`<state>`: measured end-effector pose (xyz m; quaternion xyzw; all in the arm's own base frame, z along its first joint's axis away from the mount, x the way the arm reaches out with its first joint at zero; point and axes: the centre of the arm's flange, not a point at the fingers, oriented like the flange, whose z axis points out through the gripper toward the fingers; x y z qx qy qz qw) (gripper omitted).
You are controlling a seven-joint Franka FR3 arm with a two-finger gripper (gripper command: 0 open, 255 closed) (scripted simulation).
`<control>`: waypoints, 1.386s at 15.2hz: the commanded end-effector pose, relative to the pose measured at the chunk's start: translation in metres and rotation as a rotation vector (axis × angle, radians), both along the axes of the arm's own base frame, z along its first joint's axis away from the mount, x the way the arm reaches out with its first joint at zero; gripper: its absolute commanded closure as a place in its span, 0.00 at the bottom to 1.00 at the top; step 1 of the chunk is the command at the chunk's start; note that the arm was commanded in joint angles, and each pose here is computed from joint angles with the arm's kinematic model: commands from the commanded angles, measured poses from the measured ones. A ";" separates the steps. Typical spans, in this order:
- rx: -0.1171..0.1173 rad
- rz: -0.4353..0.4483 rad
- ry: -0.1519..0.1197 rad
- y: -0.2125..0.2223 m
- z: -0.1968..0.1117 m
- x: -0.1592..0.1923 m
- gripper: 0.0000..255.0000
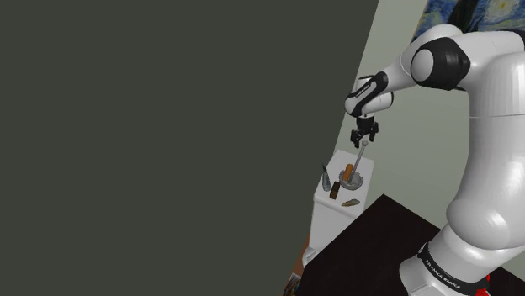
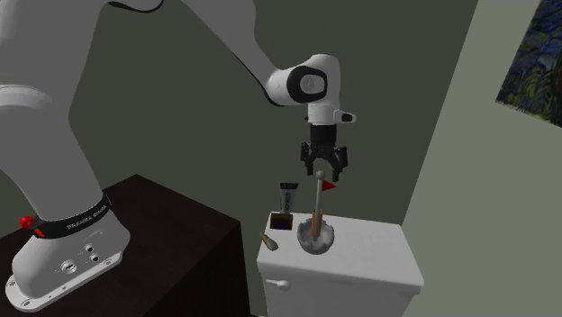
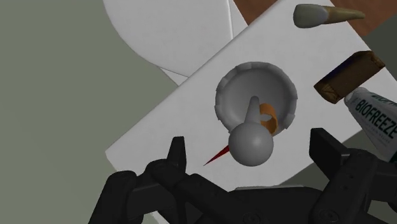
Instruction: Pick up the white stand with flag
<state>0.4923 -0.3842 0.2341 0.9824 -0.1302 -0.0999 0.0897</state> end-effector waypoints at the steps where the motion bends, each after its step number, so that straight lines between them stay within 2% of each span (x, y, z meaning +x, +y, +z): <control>1: 0.000 0.000 0.000 0.000 -0.006 0.000 0.00; 2: 0.000 0.000 0.000 0.000 -0.006 0.000 0.00; 3: 0.000 0.000 0.000 0.001 -0.006 0.000 1.00; 12: 0.000 0.000 0.000 0.000 -0.006 0.000 1.00; 21: 0.000 0.000 0.000 0.000 0.041 0.000 1.00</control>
